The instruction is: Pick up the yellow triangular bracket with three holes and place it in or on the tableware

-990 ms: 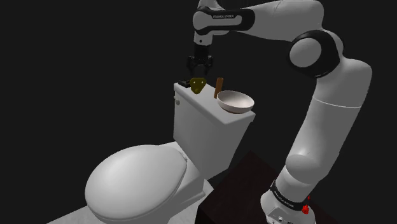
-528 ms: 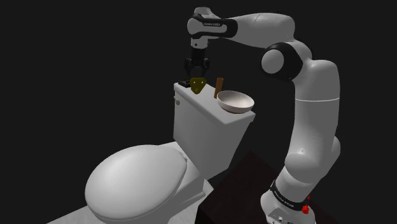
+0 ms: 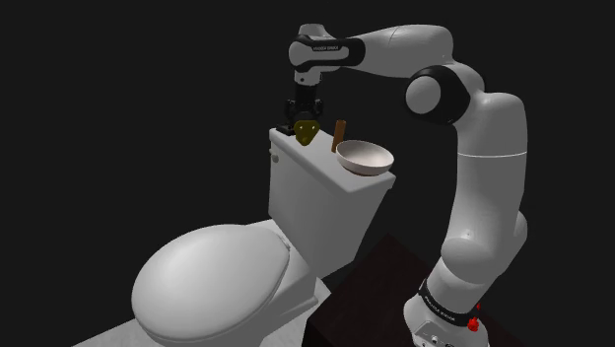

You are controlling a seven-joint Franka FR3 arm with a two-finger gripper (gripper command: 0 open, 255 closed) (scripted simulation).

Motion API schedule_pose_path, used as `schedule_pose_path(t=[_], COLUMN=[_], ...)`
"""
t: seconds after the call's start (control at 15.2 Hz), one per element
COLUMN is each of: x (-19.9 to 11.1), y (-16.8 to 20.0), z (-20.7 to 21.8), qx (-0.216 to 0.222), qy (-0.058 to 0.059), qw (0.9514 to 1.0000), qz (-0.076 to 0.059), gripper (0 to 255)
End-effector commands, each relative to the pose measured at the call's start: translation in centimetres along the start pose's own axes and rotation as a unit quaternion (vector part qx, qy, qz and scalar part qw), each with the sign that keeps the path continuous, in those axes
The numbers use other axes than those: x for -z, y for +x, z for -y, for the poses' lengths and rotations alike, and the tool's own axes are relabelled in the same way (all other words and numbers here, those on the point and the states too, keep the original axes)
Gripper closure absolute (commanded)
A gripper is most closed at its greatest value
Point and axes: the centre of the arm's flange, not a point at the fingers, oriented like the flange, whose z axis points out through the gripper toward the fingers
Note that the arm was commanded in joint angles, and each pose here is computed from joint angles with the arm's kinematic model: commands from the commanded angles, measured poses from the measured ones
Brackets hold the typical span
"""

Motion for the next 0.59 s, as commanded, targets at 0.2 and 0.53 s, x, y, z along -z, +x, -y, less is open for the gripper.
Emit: schedule_pose_path(t=[0.2, 0.53], x=[-0.05, -0.06], y=[-0.02, -0.02], z=[0.0, 0.0], qx=[0.0, 0.0], qy=[0.0, 0.0], qw=[1.0, 1.0], qz=[0.0, 0.0], gripper=[0, 255])
